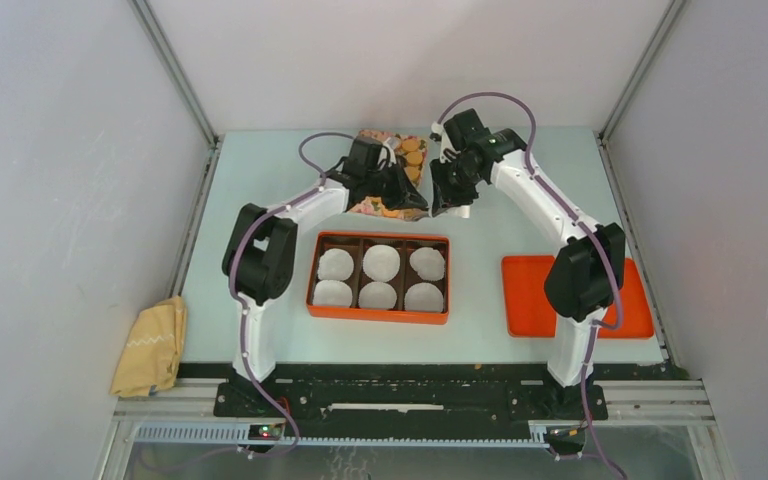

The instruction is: Pack the cookies

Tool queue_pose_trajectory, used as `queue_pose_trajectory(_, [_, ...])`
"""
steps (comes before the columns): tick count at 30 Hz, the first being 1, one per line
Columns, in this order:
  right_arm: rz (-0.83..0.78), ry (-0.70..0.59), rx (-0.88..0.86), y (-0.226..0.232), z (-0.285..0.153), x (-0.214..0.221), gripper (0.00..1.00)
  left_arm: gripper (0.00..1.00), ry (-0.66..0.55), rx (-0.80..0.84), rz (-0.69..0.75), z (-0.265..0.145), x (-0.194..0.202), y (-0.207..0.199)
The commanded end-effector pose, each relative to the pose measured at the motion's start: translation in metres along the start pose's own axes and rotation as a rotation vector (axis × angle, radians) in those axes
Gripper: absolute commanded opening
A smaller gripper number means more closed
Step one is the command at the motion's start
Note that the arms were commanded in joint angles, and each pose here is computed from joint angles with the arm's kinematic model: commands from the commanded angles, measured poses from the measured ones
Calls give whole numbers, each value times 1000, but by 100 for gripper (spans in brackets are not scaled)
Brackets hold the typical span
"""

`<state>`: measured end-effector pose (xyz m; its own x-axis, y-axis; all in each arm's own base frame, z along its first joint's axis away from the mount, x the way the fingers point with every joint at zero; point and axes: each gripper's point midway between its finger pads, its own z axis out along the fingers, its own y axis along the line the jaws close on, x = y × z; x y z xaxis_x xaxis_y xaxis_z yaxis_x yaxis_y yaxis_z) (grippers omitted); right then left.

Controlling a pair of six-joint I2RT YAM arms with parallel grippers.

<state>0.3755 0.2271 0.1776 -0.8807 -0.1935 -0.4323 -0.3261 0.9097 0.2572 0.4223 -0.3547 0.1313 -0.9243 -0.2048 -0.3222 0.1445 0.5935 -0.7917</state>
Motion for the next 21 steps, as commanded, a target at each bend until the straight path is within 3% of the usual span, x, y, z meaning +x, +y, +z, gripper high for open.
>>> queue_pose_trajectory(1, [-30,-170,6,6,-36,-33,34,0,-47,-10,80,-30,-12,-16])
queue_pose_trajectory(9, [-46,-231,75,1,-49,-34,34,0,-275,-152,132,-116,-72,-30])
queue_pose_trajectory(16, [-87,-264,89,10,-39,-47,46,0,-372,-270,164,-163,-54,-19])
queue_pose_trajectory(21, [-116,-268,135,12,-19,-57,48,0,-380,-314,175,-176,-39,-6])
